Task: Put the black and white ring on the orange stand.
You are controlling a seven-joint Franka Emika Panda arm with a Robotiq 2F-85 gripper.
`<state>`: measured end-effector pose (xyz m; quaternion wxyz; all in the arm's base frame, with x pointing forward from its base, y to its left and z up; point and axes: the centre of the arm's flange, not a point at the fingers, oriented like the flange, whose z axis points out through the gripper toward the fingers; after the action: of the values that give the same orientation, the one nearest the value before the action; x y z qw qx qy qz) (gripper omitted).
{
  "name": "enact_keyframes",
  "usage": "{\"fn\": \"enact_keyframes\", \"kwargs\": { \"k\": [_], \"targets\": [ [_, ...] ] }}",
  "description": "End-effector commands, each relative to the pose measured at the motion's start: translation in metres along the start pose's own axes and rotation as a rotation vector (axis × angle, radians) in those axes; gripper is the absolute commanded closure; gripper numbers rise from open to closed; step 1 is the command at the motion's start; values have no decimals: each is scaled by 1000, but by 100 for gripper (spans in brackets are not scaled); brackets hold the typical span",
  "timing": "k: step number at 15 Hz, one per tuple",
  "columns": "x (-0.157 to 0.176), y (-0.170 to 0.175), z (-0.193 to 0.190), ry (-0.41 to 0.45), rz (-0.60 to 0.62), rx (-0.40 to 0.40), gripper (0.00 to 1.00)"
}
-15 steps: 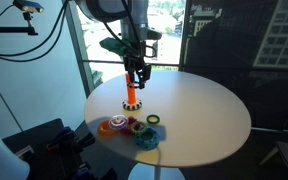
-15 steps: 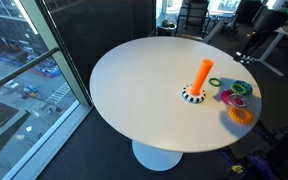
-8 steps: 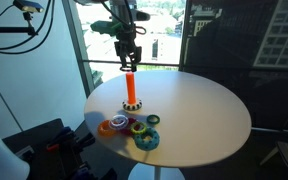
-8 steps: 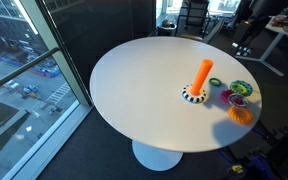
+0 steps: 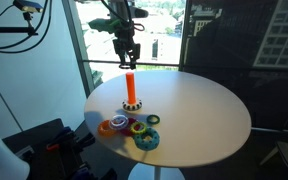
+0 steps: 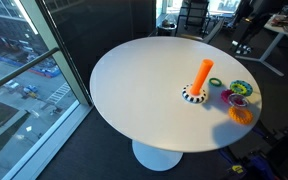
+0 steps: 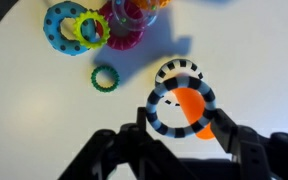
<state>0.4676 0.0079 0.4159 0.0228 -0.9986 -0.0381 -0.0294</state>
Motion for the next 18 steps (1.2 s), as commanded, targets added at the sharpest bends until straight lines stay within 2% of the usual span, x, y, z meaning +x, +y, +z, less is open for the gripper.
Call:
{"fn": "enact_keyframes", "kwargs": {
  "k": [1,8,13,18],
  "targets": [
    [1,-1,1,10,5,-2,59],
    [14,-28,-2,39,-35,-9,59],
    [28,-51,9,67,-62,-17,59],
    [48,-63,21,46,-61,-22,59]
  ]
}}
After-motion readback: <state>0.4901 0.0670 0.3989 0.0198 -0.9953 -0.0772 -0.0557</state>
